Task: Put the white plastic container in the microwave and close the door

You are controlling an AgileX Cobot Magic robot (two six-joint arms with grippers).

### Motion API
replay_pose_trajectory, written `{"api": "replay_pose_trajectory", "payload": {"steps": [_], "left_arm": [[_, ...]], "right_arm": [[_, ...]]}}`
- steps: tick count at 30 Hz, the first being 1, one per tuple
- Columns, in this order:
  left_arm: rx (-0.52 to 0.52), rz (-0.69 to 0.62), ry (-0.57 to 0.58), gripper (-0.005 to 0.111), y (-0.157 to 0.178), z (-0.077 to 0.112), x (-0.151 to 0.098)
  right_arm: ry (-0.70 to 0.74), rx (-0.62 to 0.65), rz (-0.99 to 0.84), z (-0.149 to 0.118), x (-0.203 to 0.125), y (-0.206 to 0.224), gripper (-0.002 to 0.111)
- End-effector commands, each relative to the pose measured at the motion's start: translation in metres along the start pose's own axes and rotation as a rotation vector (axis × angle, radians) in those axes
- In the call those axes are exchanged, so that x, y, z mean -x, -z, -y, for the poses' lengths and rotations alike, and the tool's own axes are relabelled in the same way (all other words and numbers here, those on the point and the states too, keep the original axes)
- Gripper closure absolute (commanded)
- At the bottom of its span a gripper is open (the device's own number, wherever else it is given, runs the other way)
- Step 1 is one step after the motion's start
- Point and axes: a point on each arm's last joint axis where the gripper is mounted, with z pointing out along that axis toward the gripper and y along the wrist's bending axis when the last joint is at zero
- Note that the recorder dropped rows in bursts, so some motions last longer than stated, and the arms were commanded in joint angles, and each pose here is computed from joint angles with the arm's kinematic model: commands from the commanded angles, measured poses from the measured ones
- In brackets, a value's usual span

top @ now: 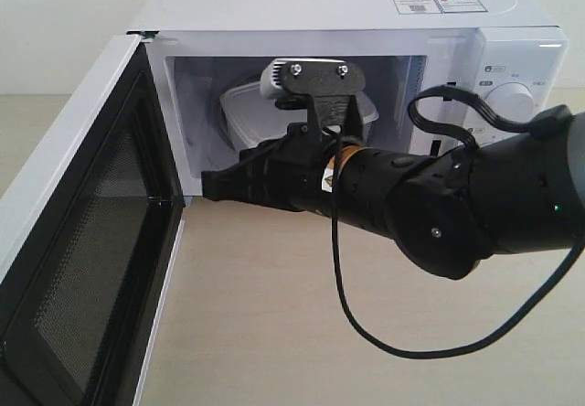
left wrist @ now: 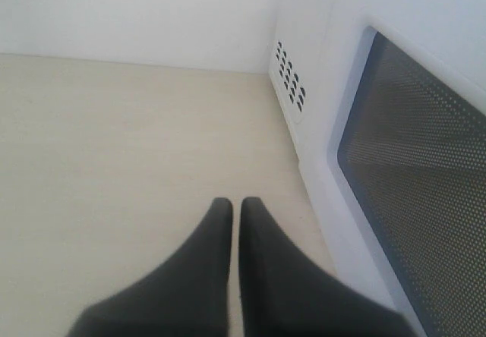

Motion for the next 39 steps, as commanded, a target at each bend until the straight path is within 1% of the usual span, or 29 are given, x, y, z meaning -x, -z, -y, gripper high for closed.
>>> {"api": "replay_pose_trajectory", "payload": {"steps": [1, 4, 7, 11, 14, 17, 20, 25, 39], "left_arm": [[0.002, 0.006, -0.003, 0.102, 0.000, 0.000, 0.000], [0.002, 0.006, -0.003, 0.102, 0.000, 0.000, 0.000], [0.002, 0.006, -0.003, 0.102, 0.000, 0.000, 0.000], [0.002, 0.006, -0.003, 0.102, 0.000, 0.000, 0.000], [0.002, 0.006, -0.003, 0.102, 0.000, 0.000, 0.000], [0.002, 0.006, -0.003, 0.102, 0.000, 0.000, 0.000], [0.002, 0.006, -0.003, 0.102, 0.000, 0.000, 0.000], [0.002, 0.006, -0.003, 0.102, 0.000, 0.000, 0.000], [0.002, 0.006, -0.003, 0.102, 0.000, 0.000, 0.000]], "right_arm": [[0.227, 0.000, -0.009, 0.000, -0.002, 0.000, 0.108], [0.222, -0.030, -0.026, 0.005, -0.009, -0.005, 0.108], [0.161, -0.069, -0.058, 0.011, -0.020, -0.012, 0.108], [0.080, -0.145, -0.028, 0.021, -0.027, -0.021, 0.108], [0.080, -0.177, -0.013, 0.025, -0.028, -0.024, 0.108], [0.115, -0.170, -0.030, 0.023, -0.026, -0.030, 0.108], [0.105, -0.179, -0.010, 0.021, -0.020, -0.037, 0.108], [0.074, -0.209, -0.045, 0.031, -0.019, -0.048, 0.108], [0.048, -0.258, -0.007, 0.055, 0.000, -0.063, 0.108]]}}
